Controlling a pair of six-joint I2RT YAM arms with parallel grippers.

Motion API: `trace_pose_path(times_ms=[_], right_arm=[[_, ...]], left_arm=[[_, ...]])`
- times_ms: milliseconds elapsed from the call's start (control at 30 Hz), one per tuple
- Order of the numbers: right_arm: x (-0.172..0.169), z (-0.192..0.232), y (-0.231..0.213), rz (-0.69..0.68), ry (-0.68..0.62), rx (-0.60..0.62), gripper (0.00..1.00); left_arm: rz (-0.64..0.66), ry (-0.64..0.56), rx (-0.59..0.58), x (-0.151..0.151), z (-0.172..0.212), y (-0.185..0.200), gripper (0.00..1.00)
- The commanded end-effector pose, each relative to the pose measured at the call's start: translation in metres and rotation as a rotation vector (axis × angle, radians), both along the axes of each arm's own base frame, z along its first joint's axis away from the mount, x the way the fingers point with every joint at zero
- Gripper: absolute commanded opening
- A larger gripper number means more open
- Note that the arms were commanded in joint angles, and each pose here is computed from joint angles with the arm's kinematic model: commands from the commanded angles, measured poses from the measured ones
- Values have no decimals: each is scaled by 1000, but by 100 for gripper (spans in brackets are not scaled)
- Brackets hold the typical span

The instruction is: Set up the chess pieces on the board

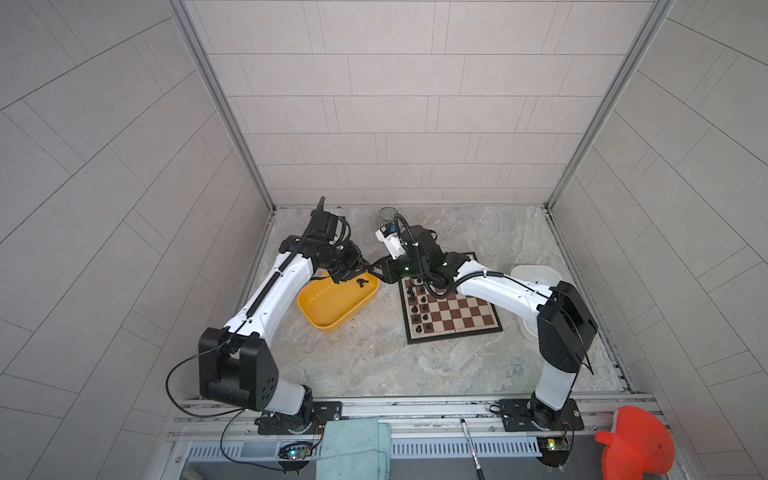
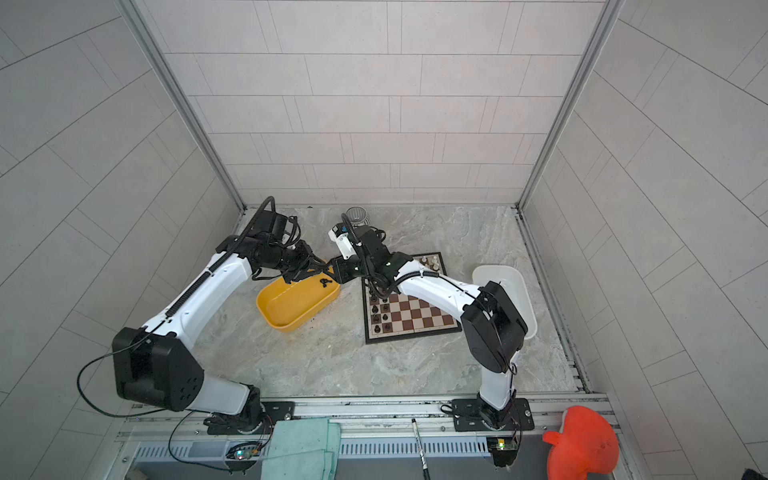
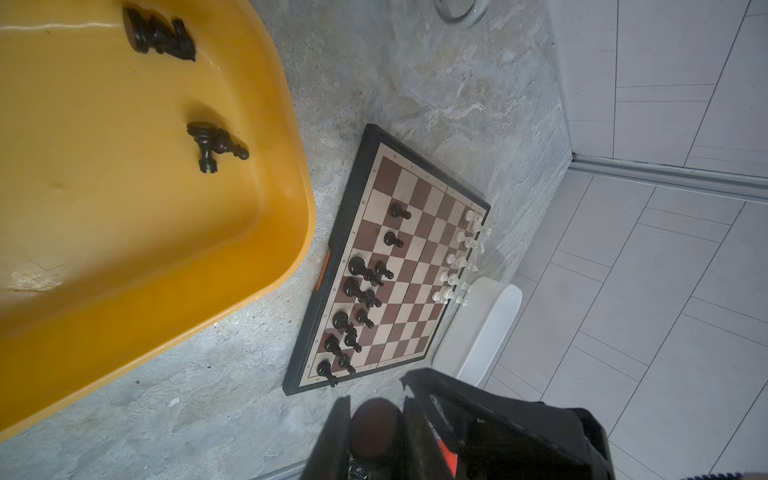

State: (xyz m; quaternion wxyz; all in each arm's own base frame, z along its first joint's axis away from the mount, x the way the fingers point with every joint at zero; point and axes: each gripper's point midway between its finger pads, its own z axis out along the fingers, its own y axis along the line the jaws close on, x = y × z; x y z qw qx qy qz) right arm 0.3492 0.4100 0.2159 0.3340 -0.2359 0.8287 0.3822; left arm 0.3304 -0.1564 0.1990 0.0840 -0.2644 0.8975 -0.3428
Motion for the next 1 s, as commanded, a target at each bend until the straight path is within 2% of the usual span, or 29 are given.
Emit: trace_pose_path(times_ms=[0, 300, 433, 567, 633, 667, 700, 733, 833, 967], right_arm=[[3, 7, 6, 4, -19, 9, 30], [1, 12, 8, 11, -17, 24, 16], [-2, 17, 7, 17, -10, 39, 2], [-8, 26, 3, 19, -5, 58, 0], [-9, 33, -3, 16, -6, 68, 0], [-9, 37, -7, 13, -3, 71, 0], [-9, 39, -12, 6, 0, 72, 0], [-8, 41, -19, -4, 4, 65, 0], [-2, 42, -43, -40, 25, 18, 0], [9, 29, -94, -130, 99, -180, 0]], left_arm=[[-11, 17, -20, -12, 2, -3, 17], [9, 15, -19, -14, 2, 0, 17], [23, 3, -17, -13, 1, 1, 18], [20, -19, -23, -8, 2, 0, 26], [10, -48, -11, -3, 6, 0, 37], [-4, -77, 0, 1, 11, 1, 49], [-19, -107, 18, 4, 17, 4, 66], [-43, -138, 52, 7, 22, 9, 99], [-144, -223, 209, 10, 39, 29, 100], [-341, -314, 349, 0, 38, 29, 100]])
